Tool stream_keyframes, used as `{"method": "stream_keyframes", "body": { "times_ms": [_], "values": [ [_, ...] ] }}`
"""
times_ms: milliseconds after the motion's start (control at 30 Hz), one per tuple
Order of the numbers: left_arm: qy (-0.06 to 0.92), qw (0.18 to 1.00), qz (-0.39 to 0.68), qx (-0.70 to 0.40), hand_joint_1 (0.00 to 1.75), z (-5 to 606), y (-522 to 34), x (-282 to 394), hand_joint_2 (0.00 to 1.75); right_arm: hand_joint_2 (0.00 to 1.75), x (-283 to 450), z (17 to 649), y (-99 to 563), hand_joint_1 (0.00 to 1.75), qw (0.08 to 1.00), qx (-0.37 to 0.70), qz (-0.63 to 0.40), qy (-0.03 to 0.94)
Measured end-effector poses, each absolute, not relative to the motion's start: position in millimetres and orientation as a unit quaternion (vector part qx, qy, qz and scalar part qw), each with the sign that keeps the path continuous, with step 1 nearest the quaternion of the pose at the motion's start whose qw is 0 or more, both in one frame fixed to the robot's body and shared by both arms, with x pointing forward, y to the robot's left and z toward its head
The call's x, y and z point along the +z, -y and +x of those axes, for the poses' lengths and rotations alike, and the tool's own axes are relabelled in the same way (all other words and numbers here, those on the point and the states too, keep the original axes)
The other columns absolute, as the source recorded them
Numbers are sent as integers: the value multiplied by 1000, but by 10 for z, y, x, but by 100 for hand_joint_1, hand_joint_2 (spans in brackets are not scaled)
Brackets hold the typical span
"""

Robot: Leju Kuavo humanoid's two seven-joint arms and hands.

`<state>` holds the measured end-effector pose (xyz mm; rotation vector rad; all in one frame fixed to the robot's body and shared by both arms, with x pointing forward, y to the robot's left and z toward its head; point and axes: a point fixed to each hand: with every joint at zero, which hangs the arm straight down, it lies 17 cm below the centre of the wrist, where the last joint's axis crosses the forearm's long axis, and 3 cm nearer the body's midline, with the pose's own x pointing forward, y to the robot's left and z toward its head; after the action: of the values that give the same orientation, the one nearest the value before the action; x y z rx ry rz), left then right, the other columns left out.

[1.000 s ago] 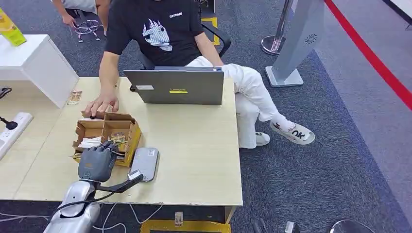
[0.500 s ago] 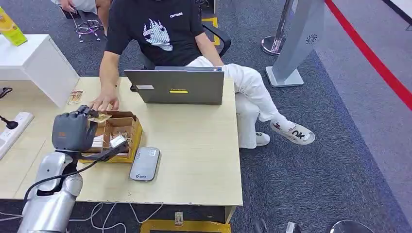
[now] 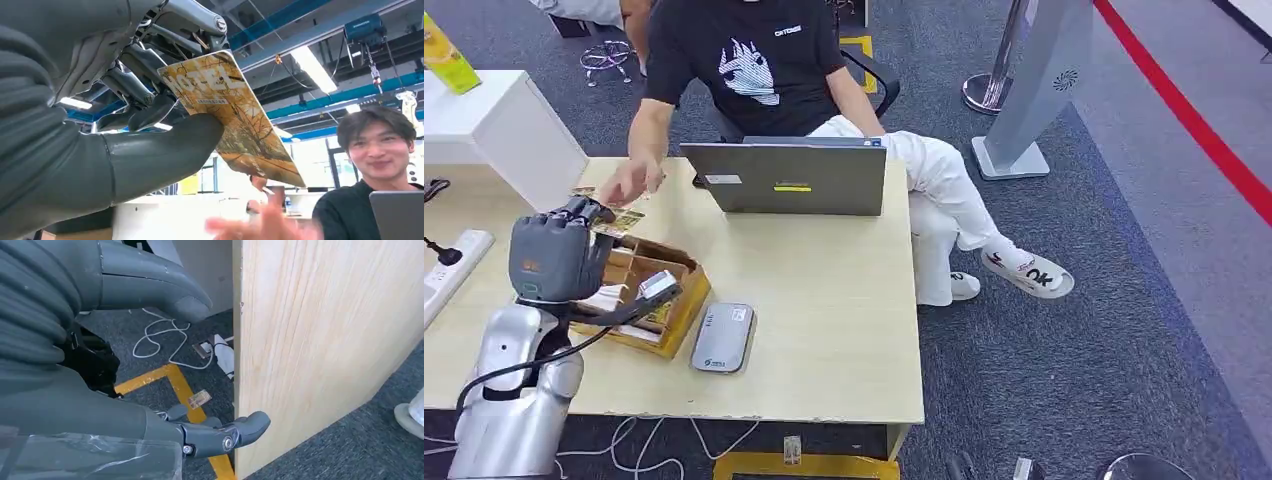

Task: Pass the card to the sensor for recognition and then transmit it.

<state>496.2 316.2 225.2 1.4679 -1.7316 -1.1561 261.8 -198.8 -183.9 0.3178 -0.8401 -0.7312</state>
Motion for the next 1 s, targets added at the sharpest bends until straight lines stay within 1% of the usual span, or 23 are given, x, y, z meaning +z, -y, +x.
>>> {"method": "stream_keyframes", "body": {
  "times_ms": [800,833,1000],
  "values": [
    [650,290,555,-430,175,4960,-3184,2282,175,175,-1839,2619,1987,0,837,-346,150,397],
    [650,290,555,-430,0,4960,-3185,2284,175,175,-1839,2619,1987,0,837,-346,150,397],
    [652,286,556,-428,0,4953,-3180,2303,175,175,-1838,2620,1987,0,837,-345,150,397]
  ]
}}
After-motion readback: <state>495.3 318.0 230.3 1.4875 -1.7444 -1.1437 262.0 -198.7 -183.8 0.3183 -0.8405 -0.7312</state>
